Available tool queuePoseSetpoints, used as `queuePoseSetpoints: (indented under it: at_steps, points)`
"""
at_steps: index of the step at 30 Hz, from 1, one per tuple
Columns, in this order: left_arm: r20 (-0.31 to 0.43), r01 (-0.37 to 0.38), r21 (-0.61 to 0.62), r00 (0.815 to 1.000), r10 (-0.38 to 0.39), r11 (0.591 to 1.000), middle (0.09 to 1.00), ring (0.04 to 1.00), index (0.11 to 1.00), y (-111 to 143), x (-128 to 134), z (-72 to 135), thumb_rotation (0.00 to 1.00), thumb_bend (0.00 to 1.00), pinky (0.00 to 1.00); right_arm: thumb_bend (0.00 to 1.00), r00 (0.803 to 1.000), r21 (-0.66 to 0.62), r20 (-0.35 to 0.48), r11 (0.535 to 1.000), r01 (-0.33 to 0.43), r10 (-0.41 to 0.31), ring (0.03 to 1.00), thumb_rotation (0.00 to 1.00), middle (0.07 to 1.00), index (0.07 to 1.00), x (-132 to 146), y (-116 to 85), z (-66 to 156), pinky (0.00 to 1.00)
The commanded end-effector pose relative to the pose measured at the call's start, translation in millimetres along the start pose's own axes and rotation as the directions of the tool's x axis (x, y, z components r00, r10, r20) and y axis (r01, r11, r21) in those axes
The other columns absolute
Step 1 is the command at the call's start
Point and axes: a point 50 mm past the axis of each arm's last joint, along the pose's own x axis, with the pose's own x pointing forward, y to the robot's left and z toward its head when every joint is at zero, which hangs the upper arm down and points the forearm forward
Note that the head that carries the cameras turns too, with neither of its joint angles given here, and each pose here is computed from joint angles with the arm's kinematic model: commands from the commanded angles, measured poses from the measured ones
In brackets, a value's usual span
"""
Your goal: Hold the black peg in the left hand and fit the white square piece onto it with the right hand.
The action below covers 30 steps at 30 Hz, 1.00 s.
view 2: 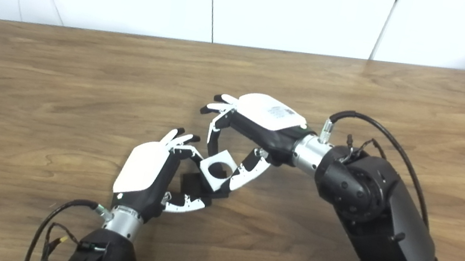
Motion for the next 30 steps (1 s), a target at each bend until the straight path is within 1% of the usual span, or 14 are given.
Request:
queuePoseSetpoints:
  at_steps: [1,8,15,18,21,25,30]
  points:
    - [0.003,-0.004,-0.004,1.0,0.004,1.0,0.875,0.966,0.488,-2.2,-1.9,4.2,0.08,0.51,0.77,0.53,0.997,-0.04,0.044,0.997,0.071,-0.07,0.993,0.15,0.914,0.491,1.3,-14.7,7.3,0.9]
    - [0.005,0.0,-0.012,1.0,0.0,1.0,0.878,0.971,0.488,-1.3,-1.9,8.1,0.08,0.51,0.77,0.53,0.997,-0.039,0.044,0.997,0.066,-0.064,0.995,0.15,0.916,0.491,2.0,-14.4,6.8,0.9]
    - [0.0,0.009,-0.024,1.0,-0.009,1.0,0.881,0.975,0.488,-3.7,-2.6,11.0,0.08,0.51,0.82,0.53,0.997,-0.036,0.041,0.997,0.064,-0.062,0.995,0.15,0.915,0.491,3.7,-11.7,4.8,0.9]
    - [0.004,0.016,-0.031,1.0,-0.015,0.999,0.876,0.97,0.488,-5.8,-3.4,12.5,0.07,0.51,0.86,0.53,0.997,-0.037,0.04,0.997,0.063,-0.062,0.994,0.15,0.915,0.491,3.9,-11.0,3.9,0.9]
    - [0.008,0.014,-0.051,1.0,-0.014,0.999,0.873,0.969,0.487,-8.0,-4.2,14.6,0.07,0.51,0.87,0.53,0.997,-0.039,0.039,0.997,0.062,-0.061,0.995,0.15,0.916,0.491,3.3,-11.5,3.2,0.9]
    - [0.023,0.011,-0.046,1.0,-0.01,0.999,0.869,0.966,0.486,-10.1,-4.6,16.5,0.07,0.51,0.87,0.53,0.998,-0.039,0.035,0.997,0.059,-0.058,0.994,0.15,0.914,0.491,4.0,-11.1,2.9,0.9]
    - [0.024,0.013,-0.047,1.0,-0.012,0.999,0.87,0.97,0.485,-10.7,-5.4,18.8,0.07,0.51,0.87,0.53,0.998,-0.042,0.032,0.998,0.055,-0.054,0.995,0.15,0.915,0.491,3.6,-11.3,2.4,0.9]
